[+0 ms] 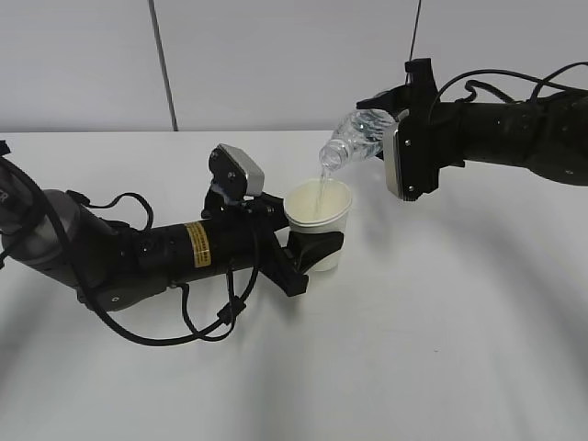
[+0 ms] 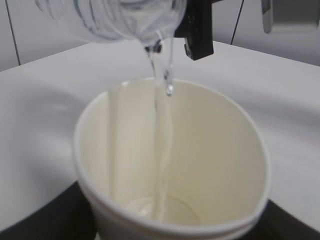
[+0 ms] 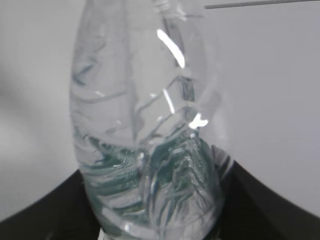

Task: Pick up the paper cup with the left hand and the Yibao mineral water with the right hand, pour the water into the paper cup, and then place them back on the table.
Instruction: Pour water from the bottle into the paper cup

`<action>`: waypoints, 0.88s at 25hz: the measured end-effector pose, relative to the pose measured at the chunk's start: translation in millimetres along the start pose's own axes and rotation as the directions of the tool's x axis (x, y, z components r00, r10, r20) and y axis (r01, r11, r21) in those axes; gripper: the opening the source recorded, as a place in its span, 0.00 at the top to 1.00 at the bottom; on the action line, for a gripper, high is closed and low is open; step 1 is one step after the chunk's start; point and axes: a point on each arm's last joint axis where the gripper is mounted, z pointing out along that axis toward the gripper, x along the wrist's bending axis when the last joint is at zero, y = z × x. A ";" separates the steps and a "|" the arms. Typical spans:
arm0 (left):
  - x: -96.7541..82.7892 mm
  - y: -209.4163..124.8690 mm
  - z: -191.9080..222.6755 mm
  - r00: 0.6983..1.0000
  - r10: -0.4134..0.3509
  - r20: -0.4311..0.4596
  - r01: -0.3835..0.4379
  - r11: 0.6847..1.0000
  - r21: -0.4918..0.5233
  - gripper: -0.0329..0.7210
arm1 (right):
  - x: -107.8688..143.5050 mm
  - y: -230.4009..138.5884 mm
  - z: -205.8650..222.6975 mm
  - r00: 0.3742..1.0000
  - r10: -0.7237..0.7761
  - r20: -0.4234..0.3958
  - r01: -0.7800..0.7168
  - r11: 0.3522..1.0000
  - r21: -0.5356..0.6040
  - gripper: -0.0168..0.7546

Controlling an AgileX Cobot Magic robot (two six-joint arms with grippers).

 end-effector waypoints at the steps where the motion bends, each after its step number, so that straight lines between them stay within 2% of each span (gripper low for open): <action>1: 0.0 0.0 0.0 1.000 0.000 0.000 0.000 1.000 0.000 0.39 | 0.0 0.0 0.0 1.000 -0.002 0.000 0.002 1.000 0.000 0.41; 22: 0.0 -0.3 0.0 1.000 0.001 0.000 -0.001 1.000 0.003 0.39 | 0.0 0.0 0.0 0.999 -0.032 0.000 0.032 0.999 0.000 0.41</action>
